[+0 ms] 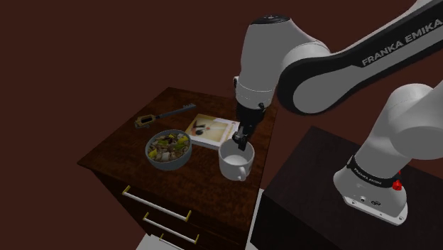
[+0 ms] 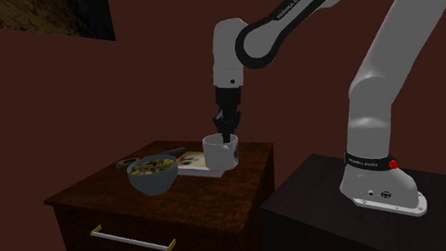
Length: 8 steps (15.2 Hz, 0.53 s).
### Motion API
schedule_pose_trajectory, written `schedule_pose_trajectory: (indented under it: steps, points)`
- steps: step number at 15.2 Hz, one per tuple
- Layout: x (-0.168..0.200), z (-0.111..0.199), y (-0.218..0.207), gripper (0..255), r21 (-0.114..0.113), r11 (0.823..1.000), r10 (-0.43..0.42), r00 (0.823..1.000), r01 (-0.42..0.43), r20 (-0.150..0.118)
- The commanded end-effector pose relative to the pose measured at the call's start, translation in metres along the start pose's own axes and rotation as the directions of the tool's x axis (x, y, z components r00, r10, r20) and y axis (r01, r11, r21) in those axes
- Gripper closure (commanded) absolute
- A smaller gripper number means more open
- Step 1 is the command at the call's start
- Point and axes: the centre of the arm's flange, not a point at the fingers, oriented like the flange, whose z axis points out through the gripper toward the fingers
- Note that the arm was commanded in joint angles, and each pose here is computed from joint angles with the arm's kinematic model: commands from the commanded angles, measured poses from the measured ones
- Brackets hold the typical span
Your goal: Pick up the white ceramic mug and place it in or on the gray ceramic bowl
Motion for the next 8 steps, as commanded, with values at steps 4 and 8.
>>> schedule_pose_trajectory:
  steps: [4,8]
  points:
    - [0.003,-0.027,0.0,255,0.0,1.0,0.0,1.0,0.0,0.0]
    - [0.004,-0.045,-0.001,255,0.0,1.0,0.0,1.0,0.0,0.0]
